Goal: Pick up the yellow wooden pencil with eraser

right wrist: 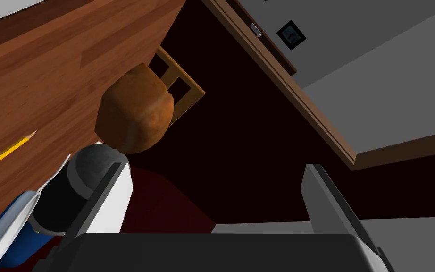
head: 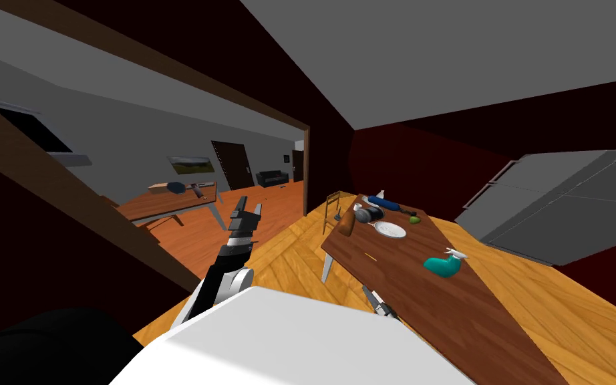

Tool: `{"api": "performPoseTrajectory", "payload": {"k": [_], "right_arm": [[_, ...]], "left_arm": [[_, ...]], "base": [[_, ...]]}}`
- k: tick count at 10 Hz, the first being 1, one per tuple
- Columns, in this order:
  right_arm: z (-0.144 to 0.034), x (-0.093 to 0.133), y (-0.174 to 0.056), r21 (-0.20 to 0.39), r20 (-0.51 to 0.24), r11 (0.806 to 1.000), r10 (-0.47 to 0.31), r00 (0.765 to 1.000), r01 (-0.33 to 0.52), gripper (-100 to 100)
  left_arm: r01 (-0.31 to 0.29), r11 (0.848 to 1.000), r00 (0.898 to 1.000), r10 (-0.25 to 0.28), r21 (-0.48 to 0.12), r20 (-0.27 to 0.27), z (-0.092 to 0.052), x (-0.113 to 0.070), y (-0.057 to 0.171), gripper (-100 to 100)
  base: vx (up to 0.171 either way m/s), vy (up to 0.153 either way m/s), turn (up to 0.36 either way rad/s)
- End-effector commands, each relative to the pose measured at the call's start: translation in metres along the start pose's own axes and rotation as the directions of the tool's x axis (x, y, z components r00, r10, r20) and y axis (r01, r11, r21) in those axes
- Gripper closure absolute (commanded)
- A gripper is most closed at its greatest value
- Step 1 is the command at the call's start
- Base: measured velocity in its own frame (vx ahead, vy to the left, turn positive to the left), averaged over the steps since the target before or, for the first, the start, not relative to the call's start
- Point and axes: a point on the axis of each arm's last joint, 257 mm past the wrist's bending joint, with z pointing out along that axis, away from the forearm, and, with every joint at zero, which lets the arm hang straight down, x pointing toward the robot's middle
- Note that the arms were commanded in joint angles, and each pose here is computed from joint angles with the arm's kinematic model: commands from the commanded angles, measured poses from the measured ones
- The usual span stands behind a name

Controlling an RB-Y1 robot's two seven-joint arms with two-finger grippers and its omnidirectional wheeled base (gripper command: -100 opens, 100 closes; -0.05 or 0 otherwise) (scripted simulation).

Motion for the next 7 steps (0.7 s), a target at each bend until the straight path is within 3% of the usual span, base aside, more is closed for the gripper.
{"api": "performPoseTrajectory", "payload": {"k": [1, 2, 3, 5, 6, 7], "right_arm": [[-0.023, 0.024, -0.026, 0.058, -0.09, 0.997, -0.043, 0.995, 0.049, -100], [-0.027, 0.027, -0.032, 0.072, -0.096, 0.996, -0.039, 0.995, 0.046, -100], [-0.047, 0.044, -0.05, 0.101, -0.17, 0.99, -0.076, 0.982, 0.095, -100], [-0.052, 0.048, -0.058, 0.121, -0.179, 0.988, -0.069, 0.981, 0.092, -100], [-0.073, 0.063, -0.072, 0.139, -0.253, 0.98, -0.104, 0.962, 0.143, -100], [-0.08, 0.067, -0.081, 0.16, -0.263, 0.977, -0.095, 0.96, 0.141, -100]], "left_arm": [[0.0, 1.0, 1.0, 0.0, 0.0, 0.0, 0.0, 0.0, 0.0, 0], [0.0, 1.0, 1.0, 0.0, 0.0, 0.0, 0.0, 0.0, 0.0, 0], [0.0, 1.0, 1.0, 0.0, 0.0, 0.0, 0.0, 0.0, 0.0, 0], [0.0, 1.0, 1.0, 0.0, 0.0, 0.0, 0.0, 0.0, 0.0, 0], [0.0, 1.0, 1.0, 0.0, 0.0, 0.0, 0.0, 0.0, 0.0, 0], [0.0, 1.0, 1.0, 0.0, 0.0, 0.0, 0.0, 0.0, 0.0, 0]], "base": [[0.075, 0.098, 0.141], [0.063, 0.09, 0.084], [0.071, 0.122, 0.167], [0.04, 0.063, 0.025], [0.044, 0.061, 0.18], [0.044, 0.064, 0.08]]}}
